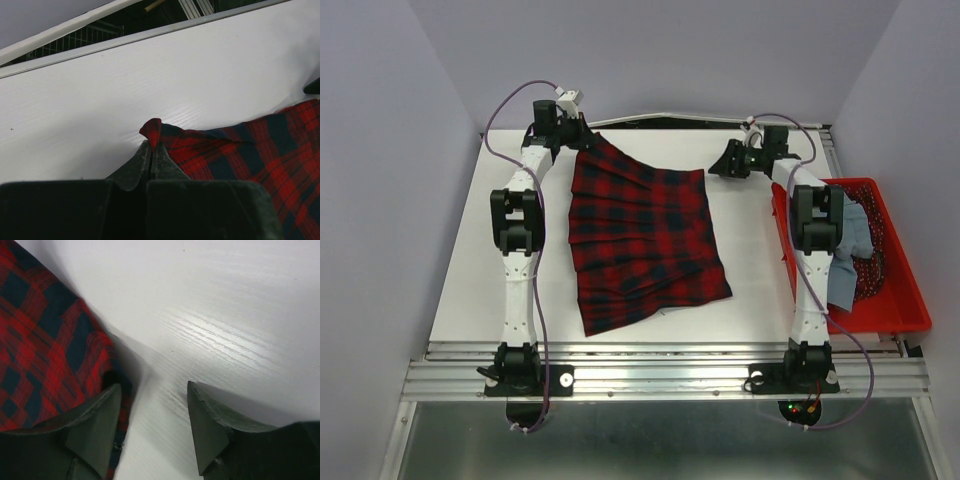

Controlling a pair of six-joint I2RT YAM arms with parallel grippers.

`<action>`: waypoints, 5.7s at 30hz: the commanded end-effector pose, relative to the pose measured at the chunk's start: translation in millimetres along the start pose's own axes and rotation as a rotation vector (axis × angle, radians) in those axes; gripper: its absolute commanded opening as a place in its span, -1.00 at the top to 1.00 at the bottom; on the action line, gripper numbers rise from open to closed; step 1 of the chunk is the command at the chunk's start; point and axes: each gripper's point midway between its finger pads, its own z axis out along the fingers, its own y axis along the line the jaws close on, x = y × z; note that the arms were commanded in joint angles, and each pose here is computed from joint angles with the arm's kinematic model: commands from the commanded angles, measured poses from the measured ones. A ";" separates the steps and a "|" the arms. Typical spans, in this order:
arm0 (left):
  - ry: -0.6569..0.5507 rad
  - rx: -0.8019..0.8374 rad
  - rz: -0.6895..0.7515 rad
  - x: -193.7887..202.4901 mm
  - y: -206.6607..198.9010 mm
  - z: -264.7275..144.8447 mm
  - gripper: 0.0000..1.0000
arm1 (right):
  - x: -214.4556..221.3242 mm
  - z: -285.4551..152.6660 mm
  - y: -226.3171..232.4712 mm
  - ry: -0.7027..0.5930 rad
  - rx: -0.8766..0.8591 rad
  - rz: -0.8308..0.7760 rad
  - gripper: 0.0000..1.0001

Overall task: Fold and stack the skirts
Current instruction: Fold the skirt

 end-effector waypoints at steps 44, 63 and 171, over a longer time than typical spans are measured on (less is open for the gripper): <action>-0.115 0.001 0.321 -88.0 -31.5 -50.7 1.00 | -78.1 -14.7 97.5 -0.138 -0.233 -0.179 0.99; 0.082 0.224 0.611 -14.3 -156.9 -208.8 1.00 | -14.1 -128.6 178.3 0.061 -0.315 -0.519 0.99; 0.774 0.118 1.076 313.7 -215.4 -238.9 1.00 | 309.8 -184.3 177.1 0.567 -0.119 -1.082 0.90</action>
